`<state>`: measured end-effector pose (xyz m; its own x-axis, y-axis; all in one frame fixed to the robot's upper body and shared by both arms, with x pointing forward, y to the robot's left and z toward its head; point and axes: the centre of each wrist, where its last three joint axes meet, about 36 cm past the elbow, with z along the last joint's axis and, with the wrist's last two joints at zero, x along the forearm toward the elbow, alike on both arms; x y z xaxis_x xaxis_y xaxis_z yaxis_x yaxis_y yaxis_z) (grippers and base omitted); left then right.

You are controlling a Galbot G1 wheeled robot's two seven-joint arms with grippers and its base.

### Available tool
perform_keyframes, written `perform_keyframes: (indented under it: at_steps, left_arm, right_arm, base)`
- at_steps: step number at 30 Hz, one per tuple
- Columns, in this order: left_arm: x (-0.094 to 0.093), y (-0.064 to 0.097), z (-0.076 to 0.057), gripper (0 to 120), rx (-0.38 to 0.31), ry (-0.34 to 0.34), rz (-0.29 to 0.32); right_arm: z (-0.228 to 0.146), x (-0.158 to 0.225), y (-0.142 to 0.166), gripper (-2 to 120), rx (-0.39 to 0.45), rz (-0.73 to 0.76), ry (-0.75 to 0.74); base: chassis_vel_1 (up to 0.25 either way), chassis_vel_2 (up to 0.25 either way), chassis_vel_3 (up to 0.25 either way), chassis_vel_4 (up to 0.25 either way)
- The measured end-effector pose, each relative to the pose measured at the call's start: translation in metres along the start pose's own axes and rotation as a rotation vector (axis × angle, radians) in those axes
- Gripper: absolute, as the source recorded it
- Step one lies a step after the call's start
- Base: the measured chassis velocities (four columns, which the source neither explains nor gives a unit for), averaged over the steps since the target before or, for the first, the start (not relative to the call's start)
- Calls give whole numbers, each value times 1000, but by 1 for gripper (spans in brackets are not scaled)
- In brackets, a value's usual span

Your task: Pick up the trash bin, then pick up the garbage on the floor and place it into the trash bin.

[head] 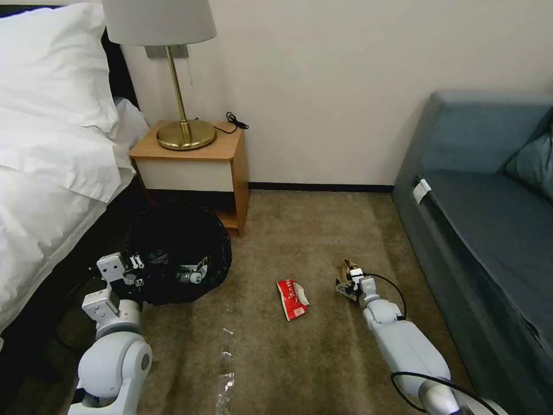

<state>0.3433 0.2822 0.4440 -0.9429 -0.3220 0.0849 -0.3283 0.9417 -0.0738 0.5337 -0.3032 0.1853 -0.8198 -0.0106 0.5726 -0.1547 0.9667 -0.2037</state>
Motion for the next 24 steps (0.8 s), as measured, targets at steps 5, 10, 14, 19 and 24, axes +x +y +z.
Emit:
perform_keyframes:
  at_steps: [5,10,14,19,24]
  left_arm:
    - [-1,-3,-1,4,4,0,9]
    - [0,-5,0,4,4,3,12]
    - [1,-4,-1,4,3,1,10]
    - [1,-3,-2,4,2,-1,6]
    - [1,-1,-3,4,5,-3,0]
  right_arm:
    - [10,1,-5,100,-16,-14,13]
    - [19,1,-5,87,-24,-26,12]
    - [22,1,-5,70,-28,-31,5]
    - [22,1,-3,47,-36,-32,3]
    - [24,3,-4,32,-30,-41,1]
  base:
    - [0,0,0,0]
    - [0,0,0,0]
    - [0,0,0,0]
    - [0,0,0,0]
    - [0,0,0,0]
